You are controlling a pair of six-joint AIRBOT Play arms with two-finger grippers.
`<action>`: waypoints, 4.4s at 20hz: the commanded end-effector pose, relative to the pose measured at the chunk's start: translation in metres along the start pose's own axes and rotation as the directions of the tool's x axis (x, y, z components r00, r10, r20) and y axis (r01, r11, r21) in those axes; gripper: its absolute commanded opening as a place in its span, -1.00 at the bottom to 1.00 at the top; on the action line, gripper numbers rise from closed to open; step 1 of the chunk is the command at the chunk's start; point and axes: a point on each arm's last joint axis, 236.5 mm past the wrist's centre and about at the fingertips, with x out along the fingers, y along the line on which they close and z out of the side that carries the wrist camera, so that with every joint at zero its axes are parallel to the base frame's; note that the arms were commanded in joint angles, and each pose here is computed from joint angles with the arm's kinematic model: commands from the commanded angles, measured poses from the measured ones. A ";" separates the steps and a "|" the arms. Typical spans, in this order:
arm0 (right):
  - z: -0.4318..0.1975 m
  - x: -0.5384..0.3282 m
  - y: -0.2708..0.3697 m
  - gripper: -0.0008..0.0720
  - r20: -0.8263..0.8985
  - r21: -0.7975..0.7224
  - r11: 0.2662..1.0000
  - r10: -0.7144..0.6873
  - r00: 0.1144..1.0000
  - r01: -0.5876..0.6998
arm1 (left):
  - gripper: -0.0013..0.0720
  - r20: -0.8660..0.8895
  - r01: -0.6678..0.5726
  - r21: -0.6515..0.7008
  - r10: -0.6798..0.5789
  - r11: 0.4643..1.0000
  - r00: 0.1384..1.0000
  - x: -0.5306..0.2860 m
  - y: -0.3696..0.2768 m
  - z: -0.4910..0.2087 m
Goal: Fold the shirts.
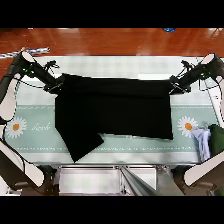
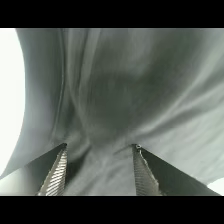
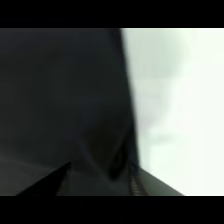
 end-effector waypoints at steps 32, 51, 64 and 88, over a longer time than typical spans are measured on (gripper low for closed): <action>-0.204 -0.077 0.015 0.16 0.539 0.094 0.959 0.178 0.824 -0.268 | -0.93 0.176 0.223 -0.253 -0.182 0.941 0.967 0.075 -0.002 -0.218; -0.261 0.047 -0.041 0.16 0.157 0.395 0.897 0.146 0.977 -0.197 | -0.92 0.173 0.224 -0.250 -0.185 0.942 0.968 0.075 -0.002 -0.219; -0.159 -0.001 0.025 -0.92 0.302 0.093 0.955 0.241 0.922 -0.280 | -0.92 0.304 0.255 -0.097 -0.215 0.962 0.928 0.007 -0.032 -0.158; 0.039 -0.010 0.020 -0.70 0.403 0.103 0.946 0.244 0.882 -0.309 | -0.90 0.219 0.287 0.016 -0.284 0.958 0.933 0.006 -0.061 0.075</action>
